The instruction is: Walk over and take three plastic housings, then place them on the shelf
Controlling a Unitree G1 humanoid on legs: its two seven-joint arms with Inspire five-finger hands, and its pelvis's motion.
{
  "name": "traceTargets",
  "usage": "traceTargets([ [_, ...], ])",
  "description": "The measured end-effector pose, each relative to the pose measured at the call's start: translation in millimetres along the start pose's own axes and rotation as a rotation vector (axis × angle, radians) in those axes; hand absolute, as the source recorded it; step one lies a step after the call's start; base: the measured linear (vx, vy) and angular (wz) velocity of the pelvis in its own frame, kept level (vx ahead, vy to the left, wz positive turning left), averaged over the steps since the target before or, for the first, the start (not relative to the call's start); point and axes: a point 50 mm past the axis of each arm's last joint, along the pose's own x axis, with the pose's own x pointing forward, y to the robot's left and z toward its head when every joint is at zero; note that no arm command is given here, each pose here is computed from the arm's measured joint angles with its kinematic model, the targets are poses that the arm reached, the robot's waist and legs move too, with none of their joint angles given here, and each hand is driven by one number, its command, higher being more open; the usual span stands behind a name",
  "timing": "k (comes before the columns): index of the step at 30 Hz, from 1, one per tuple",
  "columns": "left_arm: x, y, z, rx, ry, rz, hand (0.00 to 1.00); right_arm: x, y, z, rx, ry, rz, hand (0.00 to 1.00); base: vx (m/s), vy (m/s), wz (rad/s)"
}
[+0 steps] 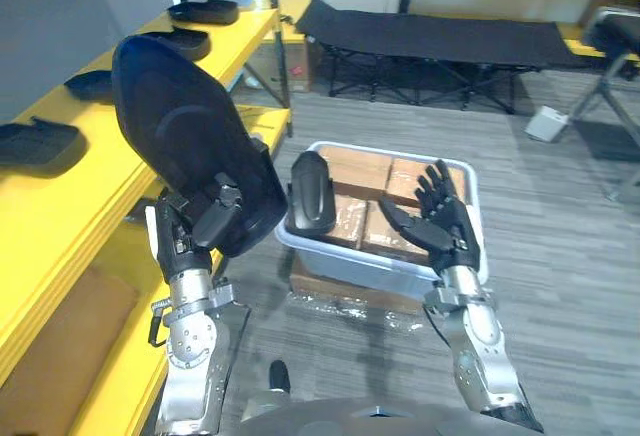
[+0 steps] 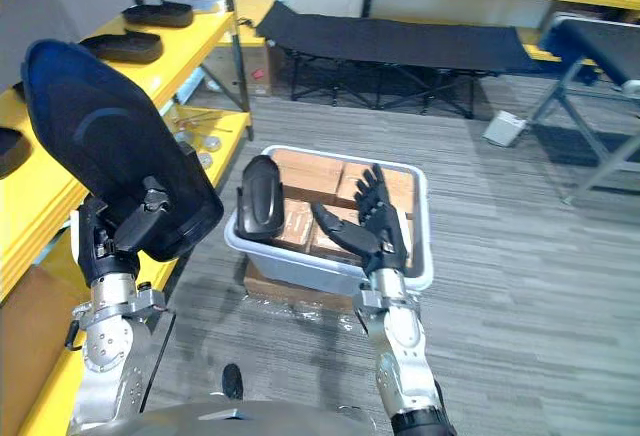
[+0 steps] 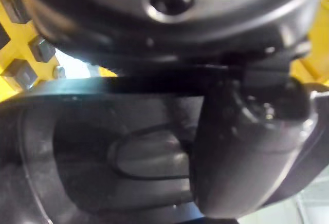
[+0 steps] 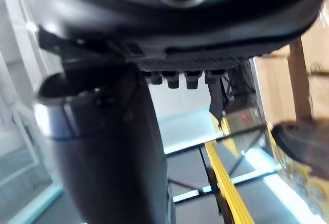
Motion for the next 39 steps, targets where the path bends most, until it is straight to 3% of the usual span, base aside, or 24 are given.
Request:
traceTargets([
  [3, -6, 8, 2, -0.027, 0.015, -0.006, 0.0, 8, 11, -7, -0.029, 0.037, 0.059, 1.0, -0.01, -0.041, 0.62],
  [9, -24, 48, 1, -0.021, 0.067, 0.102, 0.0, 27, 21, -5, -0.118, 0.049, 0.082, 1.0, -0.02, -0.026, 0.48],
  [13, -32, 56, 0, -0.003, 0.091, 0.11, 0.0, 31, 27, -5, -0.156, 0.059, 0.106, 1.0, -0.03, 0.001, 0.08],
  [23, -29, 39, -3, -0.055, 0.091, -0.033, 0.0, 23, 16, -13, -0.266, 0.125, 0.111, 1.0, -0.07, 0.018, 0.34],
  [30, -20, 37, 1, -0.048, 0.054, -0.06, 0.0, 13, 10, -17, -0.21, 0.146, 0.088, 1.0, 0.07, 0.052, 0.24],
  [36, 8, 20, 14, 0.004, -0.038, -0.33, 0.0, 2, -1, -13, -0.193, 0.121, 0.007, 1.0, 0.03, -0.001, 0.91],
  [39, 9, 23, 12, -0.016, -0.027, -0.316, 0.0, 8, 7, -3, -0.198, 0.061, 0.052, 1.0, -0.02, -0.153, 0.25],
])
